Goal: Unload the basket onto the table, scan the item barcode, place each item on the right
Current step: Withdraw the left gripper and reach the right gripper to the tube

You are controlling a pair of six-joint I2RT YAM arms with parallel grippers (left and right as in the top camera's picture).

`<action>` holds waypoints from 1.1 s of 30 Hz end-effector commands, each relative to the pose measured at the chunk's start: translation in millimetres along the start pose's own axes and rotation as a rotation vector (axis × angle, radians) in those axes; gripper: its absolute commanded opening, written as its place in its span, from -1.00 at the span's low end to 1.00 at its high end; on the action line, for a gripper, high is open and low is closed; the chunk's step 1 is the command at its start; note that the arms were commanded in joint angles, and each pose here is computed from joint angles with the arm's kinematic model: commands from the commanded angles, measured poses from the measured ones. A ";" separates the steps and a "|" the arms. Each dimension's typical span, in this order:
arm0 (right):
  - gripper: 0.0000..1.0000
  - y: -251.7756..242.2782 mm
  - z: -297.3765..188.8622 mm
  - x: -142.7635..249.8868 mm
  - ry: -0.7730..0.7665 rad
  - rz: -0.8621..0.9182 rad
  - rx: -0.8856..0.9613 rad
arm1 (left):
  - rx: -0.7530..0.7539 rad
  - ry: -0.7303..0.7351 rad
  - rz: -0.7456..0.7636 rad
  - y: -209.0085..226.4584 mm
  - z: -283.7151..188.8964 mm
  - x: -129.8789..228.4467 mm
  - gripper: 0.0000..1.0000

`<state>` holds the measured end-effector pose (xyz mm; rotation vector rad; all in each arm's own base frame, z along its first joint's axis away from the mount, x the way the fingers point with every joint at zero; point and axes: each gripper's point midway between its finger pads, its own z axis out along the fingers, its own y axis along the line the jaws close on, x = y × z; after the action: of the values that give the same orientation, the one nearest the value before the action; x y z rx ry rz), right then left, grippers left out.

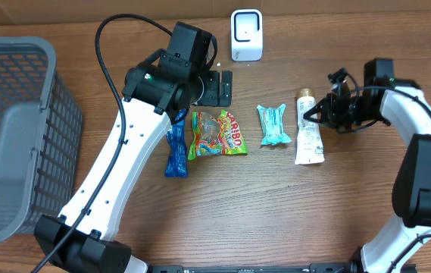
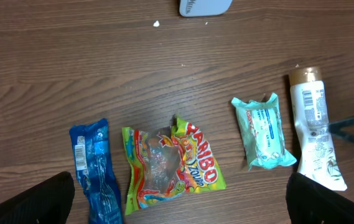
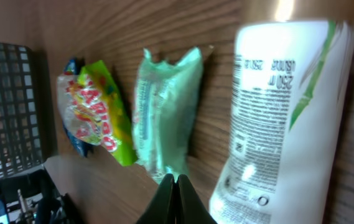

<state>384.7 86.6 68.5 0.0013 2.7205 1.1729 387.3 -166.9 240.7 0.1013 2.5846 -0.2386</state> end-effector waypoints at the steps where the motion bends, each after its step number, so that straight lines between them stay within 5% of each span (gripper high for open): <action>1: -0.93 -12.7 16.0 13.4 0.020 0.014 -0.032 | 0.001 -0.001 0.012 -0.7 0.9 -1.3 1.00; 15: -0.93 -44.5 44.6 25.1 0.039 0.096 -0.123 | -0.007 0.021 0.013 1.5 0.8 3.9 0.99; 33: -0.92 -87.4 37.2 18.9 0.003 0.137 0.070 | -0.043 0.005 0.017 9.7 0.2 0.1 1.00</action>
<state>385.8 67.0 8.0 0.1627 2.6909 1.2694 383.2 -162.6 237.4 0.0984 2.6067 -0.2106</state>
